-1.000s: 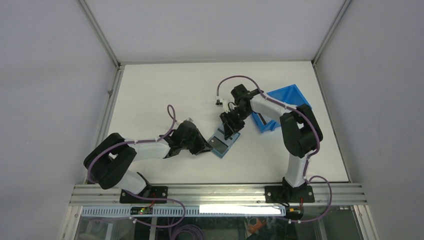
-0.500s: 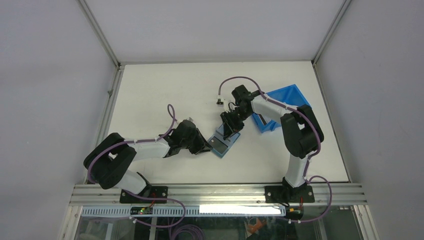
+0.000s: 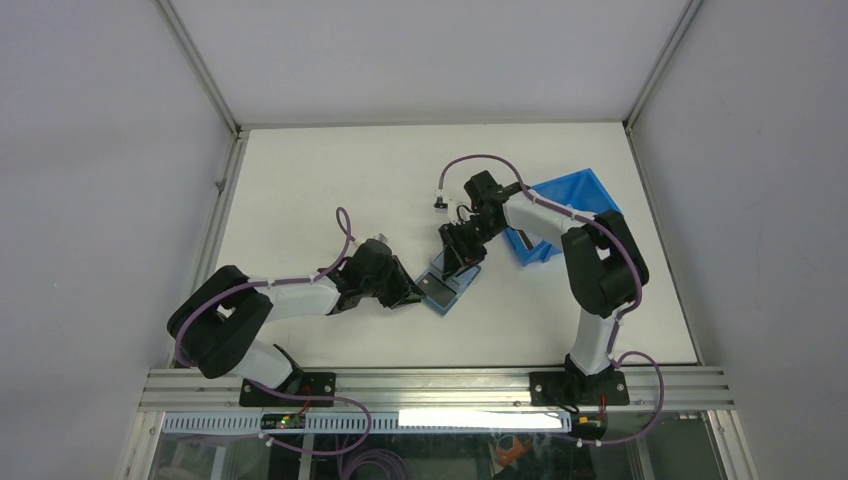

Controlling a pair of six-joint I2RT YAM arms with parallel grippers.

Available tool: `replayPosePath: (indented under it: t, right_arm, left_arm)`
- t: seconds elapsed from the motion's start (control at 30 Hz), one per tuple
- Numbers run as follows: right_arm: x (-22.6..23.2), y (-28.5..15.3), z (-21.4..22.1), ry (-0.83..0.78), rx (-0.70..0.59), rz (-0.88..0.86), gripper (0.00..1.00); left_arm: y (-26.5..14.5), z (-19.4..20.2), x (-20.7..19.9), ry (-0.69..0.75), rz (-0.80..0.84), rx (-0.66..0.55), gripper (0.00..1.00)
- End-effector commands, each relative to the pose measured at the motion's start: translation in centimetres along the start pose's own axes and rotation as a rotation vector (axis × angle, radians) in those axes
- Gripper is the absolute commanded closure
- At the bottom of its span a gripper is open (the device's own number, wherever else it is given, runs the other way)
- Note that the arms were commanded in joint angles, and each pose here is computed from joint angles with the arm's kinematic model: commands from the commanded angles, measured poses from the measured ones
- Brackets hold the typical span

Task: Put the credit cards into the card holder
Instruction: Insert the credit card into the card holder.

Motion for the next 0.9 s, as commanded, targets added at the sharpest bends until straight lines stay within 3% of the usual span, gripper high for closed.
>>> replayPosePath:
  t: [0.0,0.2,0.53,0.87]
  right_arm:
    - [1.6,-1.0,-0.5,-0.027,-0.044,-0.074,0.6]
    - [1.7,-0.7,-0.5,0.003,-0.034,-0.106,0.63]
    - [1.2,-0.3,-0.5,0.016,-0.029,-0.074,0.82]
    - [1.1,0.6,0.0,-0.031,0.007,0.008,0.92]
  left_arm:
    - [-0.1,-1.0,-1.3,0.014,0.056,-0.008,0.75]
    - [-0.1,-0.9,-1.3,0.016,0.058,-0.003,0.75]
    - [0.0,-0.8,-1.2,0.014,0.058,-0.001,0.75]
    - [0.1,-0.9,-1.3,0.015,0.061,0.005,0.75]
Point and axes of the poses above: each gripper's point midway between its finger pads, its own y axis out along the fingers, its own x axis along the line the jaws close on, z = x × y, the point moved 8 cm from there along -y, back along the fingers, and after that the axes turned 13 degrees about y, right-handed, at the moved point
